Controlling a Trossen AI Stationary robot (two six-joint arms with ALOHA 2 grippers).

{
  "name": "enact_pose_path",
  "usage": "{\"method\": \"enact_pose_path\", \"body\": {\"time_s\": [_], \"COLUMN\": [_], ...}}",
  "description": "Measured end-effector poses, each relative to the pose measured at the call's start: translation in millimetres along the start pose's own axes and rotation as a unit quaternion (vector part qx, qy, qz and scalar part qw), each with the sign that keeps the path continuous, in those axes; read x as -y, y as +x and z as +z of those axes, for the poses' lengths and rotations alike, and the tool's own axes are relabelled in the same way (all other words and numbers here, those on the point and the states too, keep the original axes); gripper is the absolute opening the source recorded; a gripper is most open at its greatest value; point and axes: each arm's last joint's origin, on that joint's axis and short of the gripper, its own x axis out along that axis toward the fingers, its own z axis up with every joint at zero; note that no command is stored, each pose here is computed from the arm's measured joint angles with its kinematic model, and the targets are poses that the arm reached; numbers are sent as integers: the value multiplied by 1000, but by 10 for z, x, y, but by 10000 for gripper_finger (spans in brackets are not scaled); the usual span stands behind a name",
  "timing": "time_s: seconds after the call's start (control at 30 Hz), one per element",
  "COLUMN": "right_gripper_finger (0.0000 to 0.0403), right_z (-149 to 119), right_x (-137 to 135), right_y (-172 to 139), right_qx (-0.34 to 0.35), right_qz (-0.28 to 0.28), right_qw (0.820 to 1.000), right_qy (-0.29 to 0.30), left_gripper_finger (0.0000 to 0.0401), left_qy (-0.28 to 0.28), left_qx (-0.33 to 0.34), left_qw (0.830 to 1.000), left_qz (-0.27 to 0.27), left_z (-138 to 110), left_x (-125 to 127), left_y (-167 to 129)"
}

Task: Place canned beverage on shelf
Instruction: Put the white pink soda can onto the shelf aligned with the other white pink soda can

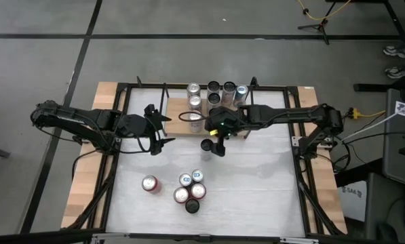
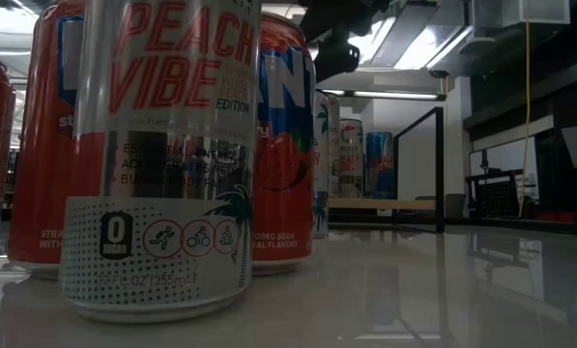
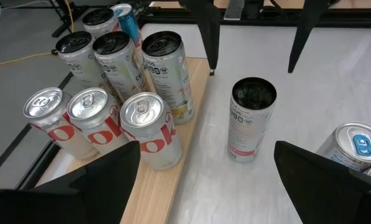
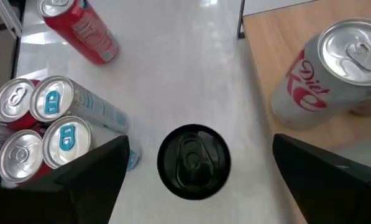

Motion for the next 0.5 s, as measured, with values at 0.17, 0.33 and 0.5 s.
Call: {"method": "enact_pose_path", "body": {"time_s": [0.17,0.33,0.5], "right_gripper_finger": [392,392,392], "right_z": [-46,-115,-127], "right_x": [-118,-213,-192], "right_y": [161,353,452], "right_qx": [-17,-35,-38], "right_qz": [6,-28,-58], "right_qw": [1000,998,997], "right_qy": [-16,-34,-37], "left_gripper_finger": [363,363,363], "left_qy": [0,0,0], "left_qx": [0,0,0], "left_qw": [1000,1000,1000], "left_qz": [0,0,0], "left_z": [0,-1,-1], "left_x": [0,0,0], "left_y": [1,2,2]}}
